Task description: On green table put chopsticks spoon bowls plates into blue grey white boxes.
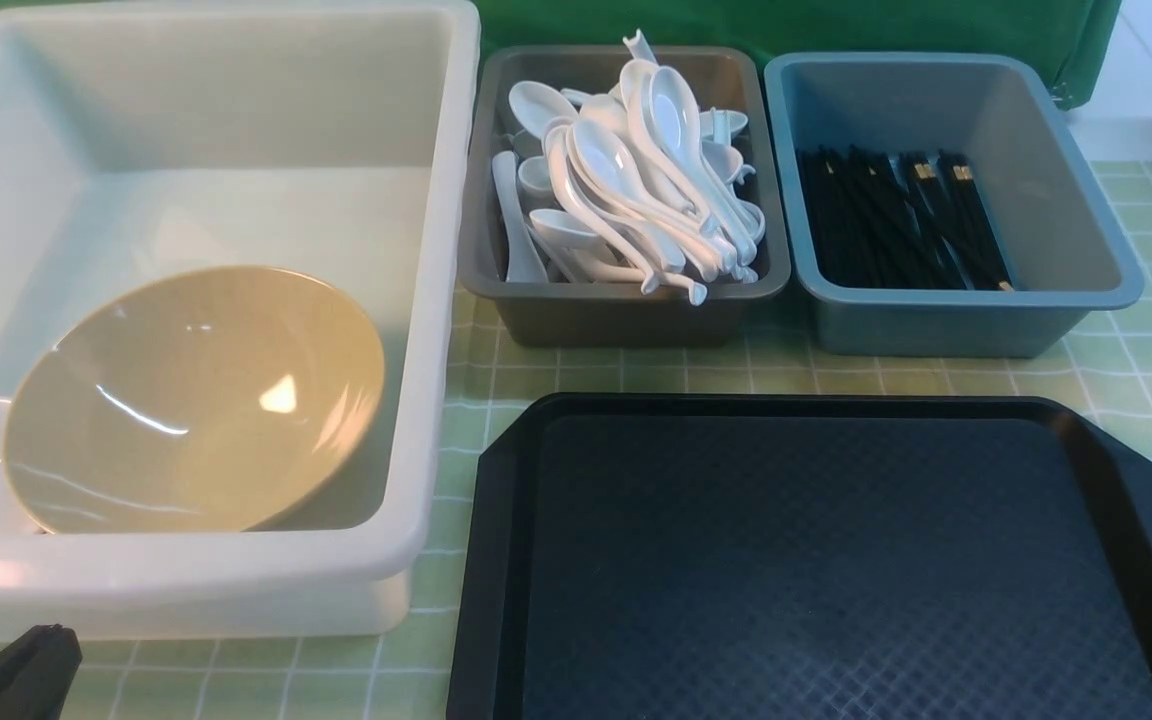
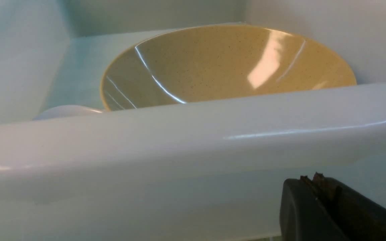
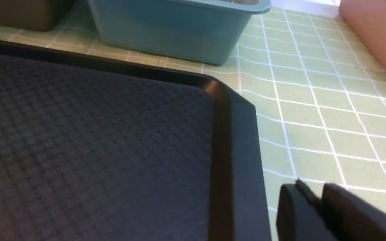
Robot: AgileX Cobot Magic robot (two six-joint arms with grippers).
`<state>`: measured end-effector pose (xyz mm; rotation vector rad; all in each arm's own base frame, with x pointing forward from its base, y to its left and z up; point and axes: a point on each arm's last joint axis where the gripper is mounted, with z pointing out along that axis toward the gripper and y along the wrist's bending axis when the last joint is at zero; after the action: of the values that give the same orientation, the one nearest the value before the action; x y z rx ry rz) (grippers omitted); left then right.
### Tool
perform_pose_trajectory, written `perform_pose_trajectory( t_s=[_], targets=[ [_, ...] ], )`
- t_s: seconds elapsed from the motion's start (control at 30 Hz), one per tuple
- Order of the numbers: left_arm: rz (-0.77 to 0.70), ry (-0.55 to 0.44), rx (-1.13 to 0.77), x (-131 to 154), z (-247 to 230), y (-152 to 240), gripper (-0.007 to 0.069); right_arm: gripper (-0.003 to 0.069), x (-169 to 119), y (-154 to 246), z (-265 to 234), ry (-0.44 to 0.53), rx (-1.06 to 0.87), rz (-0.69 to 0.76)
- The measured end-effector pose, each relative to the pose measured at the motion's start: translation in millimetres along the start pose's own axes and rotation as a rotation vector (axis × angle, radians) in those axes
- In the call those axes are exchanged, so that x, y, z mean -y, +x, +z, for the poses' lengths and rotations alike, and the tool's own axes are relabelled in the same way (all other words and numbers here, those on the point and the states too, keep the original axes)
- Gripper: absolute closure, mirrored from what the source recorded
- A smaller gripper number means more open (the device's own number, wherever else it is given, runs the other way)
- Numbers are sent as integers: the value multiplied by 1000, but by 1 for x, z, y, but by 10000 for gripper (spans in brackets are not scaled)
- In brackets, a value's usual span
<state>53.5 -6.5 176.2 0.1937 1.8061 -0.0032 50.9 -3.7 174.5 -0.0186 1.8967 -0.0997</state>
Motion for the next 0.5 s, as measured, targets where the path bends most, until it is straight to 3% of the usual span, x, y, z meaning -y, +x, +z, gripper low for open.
perform_pose_trajectory(
  t_s=[0.5],
  targets=[
    [0, 0, 0, 0, 0, 0, 627, 529, 0, 0, 0, 0, 0, 0]
  ],
)
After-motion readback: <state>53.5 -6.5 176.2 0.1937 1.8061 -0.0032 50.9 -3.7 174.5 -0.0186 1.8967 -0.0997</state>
